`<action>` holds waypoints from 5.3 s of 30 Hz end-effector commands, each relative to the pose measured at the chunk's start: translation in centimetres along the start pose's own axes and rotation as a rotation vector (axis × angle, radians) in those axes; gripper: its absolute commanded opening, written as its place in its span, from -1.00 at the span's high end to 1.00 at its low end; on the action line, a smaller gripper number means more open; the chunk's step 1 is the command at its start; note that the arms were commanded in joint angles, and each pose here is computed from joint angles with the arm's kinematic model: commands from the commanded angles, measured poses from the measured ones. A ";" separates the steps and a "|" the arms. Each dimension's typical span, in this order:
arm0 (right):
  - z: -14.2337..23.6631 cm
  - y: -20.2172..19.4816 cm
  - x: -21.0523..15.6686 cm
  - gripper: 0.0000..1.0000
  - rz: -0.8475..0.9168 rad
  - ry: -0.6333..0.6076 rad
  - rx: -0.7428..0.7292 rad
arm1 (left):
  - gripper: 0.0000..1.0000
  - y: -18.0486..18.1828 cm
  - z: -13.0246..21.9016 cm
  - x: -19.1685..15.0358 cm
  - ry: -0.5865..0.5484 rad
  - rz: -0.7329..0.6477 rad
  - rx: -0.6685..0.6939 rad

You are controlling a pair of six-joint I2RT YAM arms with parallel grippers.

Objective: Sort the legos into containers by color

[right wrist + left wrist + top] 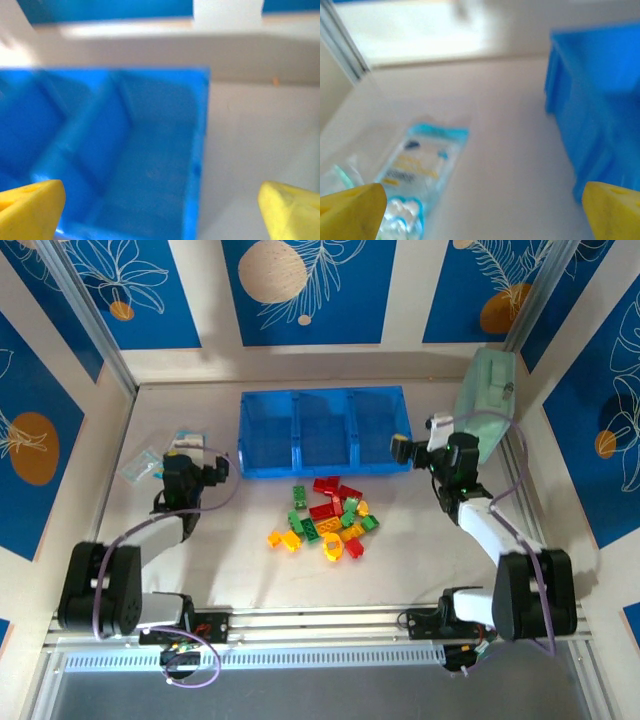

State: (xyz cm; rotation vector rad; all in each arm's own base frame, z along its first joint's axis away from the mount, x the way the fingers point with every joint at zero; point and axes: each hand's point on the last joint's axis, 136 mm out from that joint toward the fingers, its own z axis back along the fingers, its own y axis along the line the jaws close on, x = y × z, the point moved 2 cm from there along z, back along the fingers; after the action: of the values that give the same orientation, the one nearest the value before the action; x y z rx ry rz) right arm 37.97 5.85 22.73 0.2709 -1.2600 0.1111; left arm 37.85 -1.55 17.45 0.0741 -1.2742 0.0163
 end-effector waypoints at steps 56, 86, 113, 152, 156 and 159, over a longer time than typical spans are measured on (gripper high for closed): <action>7.5 6.0 -10.0 -0.66 -0.337 0.483 -0.001 | 0.03 -16.5 15.8 -15.7 0.844 0.060 -0.454; 7.5 5.7 -12.0 -0.65 -0.358 0.496 -0.016 | 0.45 -19.3 12.0 -17.0 0.883 -0.034 -0.384; 8.0 8.1 -13.5 -0.59 -0.334 0.565 0.044 | 0.54 -18.8 1.8 -0.9 0.629 -0.003 -0.275; 4.6 14.8 -17.4 -0.25 -0.003 0.899 -0.008 | -0.39 -12.1 11.0 -5.6 0.595 0.147 -0.285; 4.0 15.2 -18.2 -0.20 0.070 0.940 -0.063 | -0.40 -11.4 12.4 -7.7 0.621 0.181 -0.294; 3.5 15.3 -18.7 -0.14 0.102 0.962 -0.095 | -0.40 -10.9 12.9 -8.7 0.628 0.193 -0.285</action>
State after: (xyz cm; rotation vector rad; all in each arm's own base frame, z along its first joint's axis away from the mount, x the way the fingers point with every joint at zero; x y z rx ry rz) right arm 25.47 21.58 8.17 0.1284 -0.3363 0.2282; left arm 24.27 -12.92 12.66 -0.2498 -0.6472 -0.0070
